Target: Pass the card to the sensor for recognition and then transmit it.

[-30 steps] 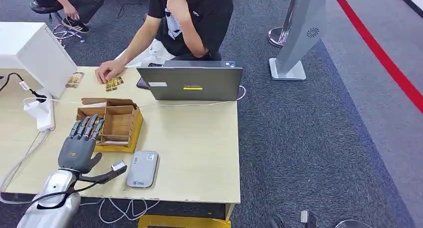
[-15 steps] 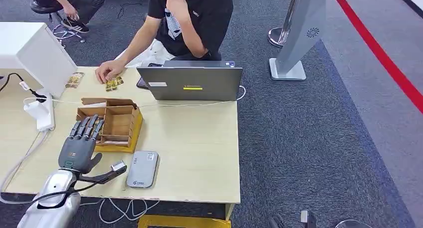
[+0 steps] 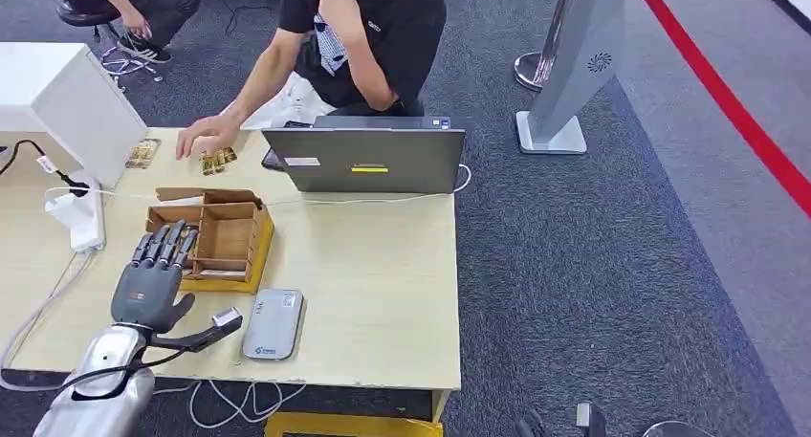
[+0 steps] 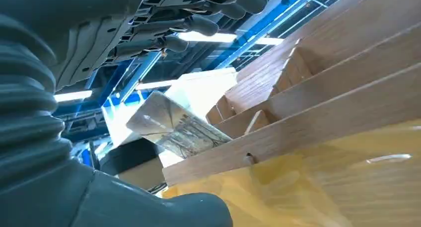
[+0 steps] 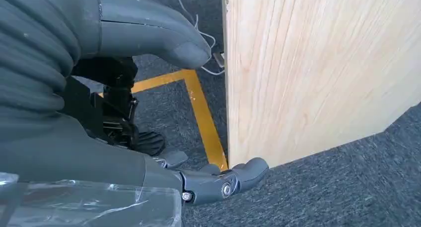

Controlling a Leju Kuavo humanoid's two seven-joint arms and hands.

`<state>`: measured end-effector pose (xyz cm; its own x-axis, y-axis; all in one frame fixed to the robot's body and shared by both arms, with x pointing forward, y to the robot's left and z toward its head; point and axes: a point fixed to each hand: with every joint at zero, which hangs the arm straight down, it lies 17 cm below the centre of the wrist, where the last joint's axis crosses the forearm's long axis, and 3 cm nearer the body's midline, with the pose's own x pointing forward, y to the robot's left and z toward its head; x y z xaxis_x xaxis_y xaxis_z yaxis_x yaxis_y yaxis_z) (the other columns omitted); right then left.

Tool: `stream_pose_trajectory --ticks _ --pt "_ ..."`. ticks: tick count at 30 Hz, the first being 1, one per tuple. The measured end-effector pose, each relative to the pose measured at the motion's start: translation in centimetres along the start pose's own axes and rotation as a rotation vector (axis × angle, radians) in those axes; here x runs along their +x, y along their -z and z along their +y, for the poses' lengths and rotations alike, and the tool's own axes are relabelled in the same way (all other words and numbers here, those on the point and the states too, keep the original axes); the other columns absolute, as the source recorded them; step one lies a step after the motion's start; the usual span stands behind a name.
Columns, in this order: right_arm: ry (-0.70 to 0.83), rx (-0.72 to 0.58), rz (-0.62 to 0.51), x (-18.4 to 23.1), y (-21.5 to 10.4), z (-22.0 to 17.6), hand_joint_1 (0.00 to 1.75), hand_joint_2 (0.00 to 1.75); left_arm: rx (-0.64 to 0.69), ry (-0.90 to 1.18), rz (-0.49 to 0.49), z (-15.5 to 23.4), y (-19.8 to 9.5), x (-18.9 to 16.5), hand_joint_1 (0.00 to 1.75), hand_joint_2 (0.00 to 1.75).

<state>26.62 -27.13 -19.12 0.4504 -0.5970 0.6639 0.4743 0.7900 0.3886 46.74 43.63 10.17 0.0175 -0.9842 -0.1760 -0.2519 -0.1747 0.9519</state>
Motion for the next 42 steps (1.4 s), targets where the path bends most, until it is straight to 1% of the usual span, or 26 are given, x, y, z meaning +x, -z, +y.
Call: stream_pose_trajectory --ticks 5,19,20,21,42 --pt "0.005 -0.003 -0.004 0.0 0.0 -0.1 0.0 1.75 -0.001 -0.011 0.028 0.0 -0.8 -1.9 0.0 1.75" --pt "0.008 -0.005 -0.004 0.0 -0.1 -0.2 0.0 1.75 0.0 -0.004 0.025 0.2 -1.4 -2.2 0.0 1.75" --pt "0.008 -0.005 -0.004 0.0 -0.1 -0.2 0.0 1.75 0.001 -0.003 0.025 0.3 -1.3 -2.2 1.59 1.75" --pt "0.007 -0.005 -0.004 0.0 -0.1 -0.2 0.0 1.75 0.002 -0.003 0.026 0.3 -1.4 -2.3 1.75 1.75" --pt "0.008 -0.005 -0.003 -0.1 -0.1 -0.2 0.0 1.75 0.011 -0.001 0.022 0.7 -1.0 -2.5 1.75 1.75"
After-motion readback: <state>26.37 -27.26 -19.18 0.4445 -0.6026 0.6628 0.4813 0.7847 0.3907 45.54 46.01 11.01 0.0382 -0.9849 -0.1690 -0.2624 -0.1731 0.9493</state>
